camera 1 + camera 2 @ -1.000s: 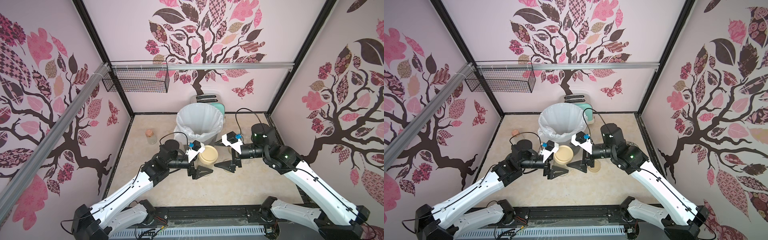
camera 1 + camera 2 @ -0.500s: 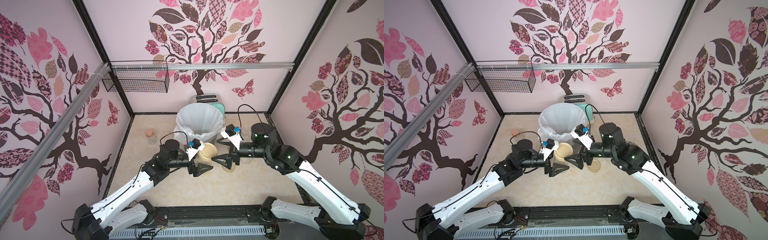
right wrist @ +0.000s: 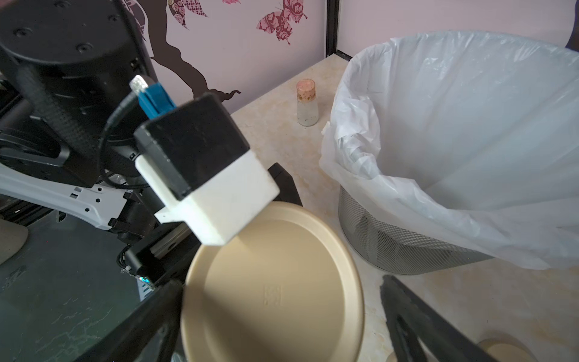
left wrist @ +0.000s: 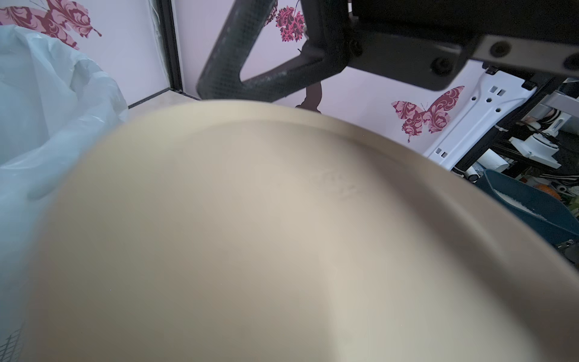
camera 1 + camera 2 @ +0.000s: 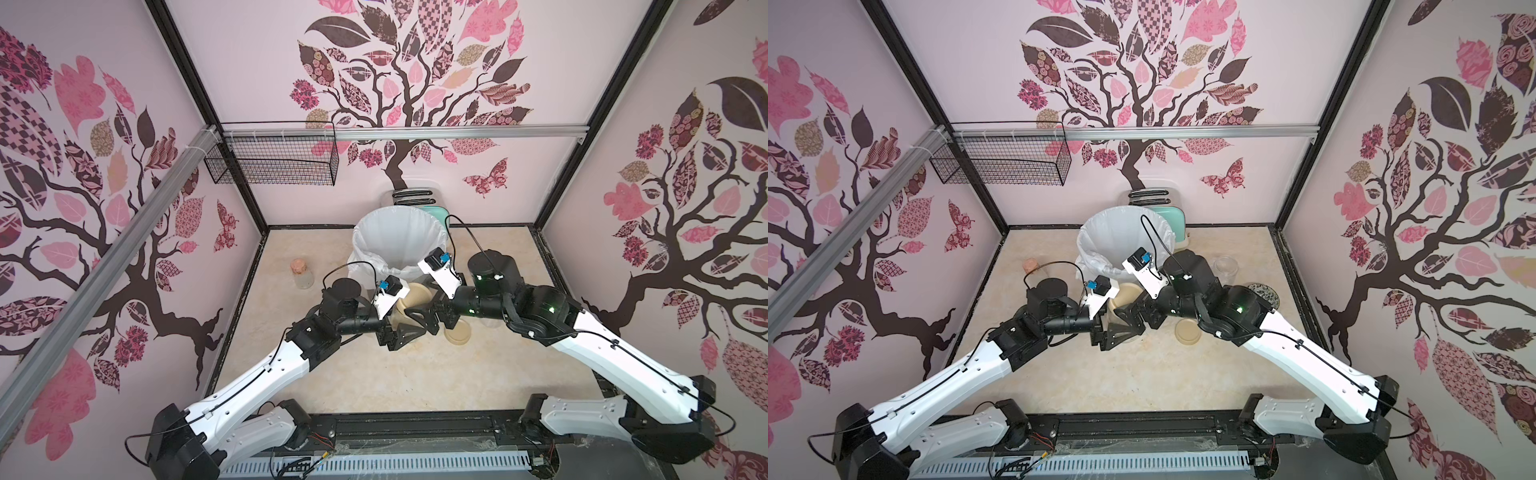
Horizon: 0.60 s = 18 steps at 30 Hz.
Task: Empty moldy rice from jars
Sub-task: Unscrew the lid from the jar.
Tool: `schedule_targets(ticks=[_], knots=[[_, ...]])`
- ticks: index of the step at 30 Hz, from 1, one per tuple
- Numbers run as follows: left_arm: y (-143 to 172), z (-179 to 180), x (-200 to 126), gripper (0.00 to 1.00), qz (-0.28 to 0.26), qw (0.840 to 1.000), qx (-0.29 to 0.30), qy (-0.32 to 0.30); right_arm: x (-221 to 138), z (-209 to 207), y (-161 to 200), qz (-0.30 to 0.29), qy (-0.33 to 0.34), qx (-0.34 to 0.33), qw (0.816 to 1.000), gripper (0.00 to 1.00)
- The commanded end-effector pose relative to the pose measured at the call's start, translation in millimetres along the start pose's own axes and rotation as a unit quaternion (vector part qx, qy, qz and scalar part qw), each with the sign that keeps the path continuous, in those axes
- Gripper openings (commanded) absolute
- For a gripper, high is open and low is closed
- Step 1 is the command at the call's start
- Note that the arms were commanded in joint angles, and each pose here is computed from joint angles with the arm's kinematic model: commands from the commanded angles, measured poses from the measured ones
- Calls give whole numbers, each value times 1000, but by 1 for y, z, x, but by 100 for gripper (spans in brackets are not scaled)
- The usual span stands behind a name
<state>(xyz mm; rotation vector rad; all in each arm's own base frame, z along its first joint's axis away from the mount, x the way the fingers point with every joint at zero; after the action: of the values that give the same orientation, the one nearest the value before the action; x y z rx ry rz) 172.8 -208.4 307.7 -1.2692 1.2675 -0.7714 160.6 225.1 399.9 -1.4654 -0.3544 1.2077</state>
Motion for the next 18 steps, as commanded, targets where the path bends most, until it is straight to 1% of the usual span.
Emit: schedule_targets(ticks=[1, 7, 12, 14, 18], knots=[[-26, -4, -7, 67, -61, 997, 44, 3, -5, 4, -9, -15, 7, 3, 1000, 99], [-27, -5, -8, 67, -62, 997, 44, 3, 4, 7, -7, -5, -1, -3, 1000, 99], [-27, -5, -8, 67, -62, 997, 45, 3, 6, 8, -8, -12, -5, -10, 1000, 100], [-25, -5, -8, 67, -61, 997, 43, 5, 5, 8, -9, -16, -5, -14, 1000, 94], [-23, -6, -8, 67, -60, 997, 41, 9, 0, 9, -10, -27, -7, -22, 999, 77]])
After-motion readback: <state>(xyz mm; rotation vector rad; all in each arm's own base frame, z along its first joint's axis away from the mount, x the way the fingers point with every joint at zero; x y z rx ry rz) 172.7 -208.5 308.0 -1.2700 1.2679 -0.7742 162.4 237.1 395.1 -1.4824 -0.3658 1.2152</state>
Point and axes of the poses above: each gripper's point midway between its finger pads, its own x axis out along the fingers, its own z axis along the line the jaws close on, y = z × x, the point moved 10 cm from there along -x, back along the fingers, and after that the axes turned 2 degrees about x, right-handed, at the moved point
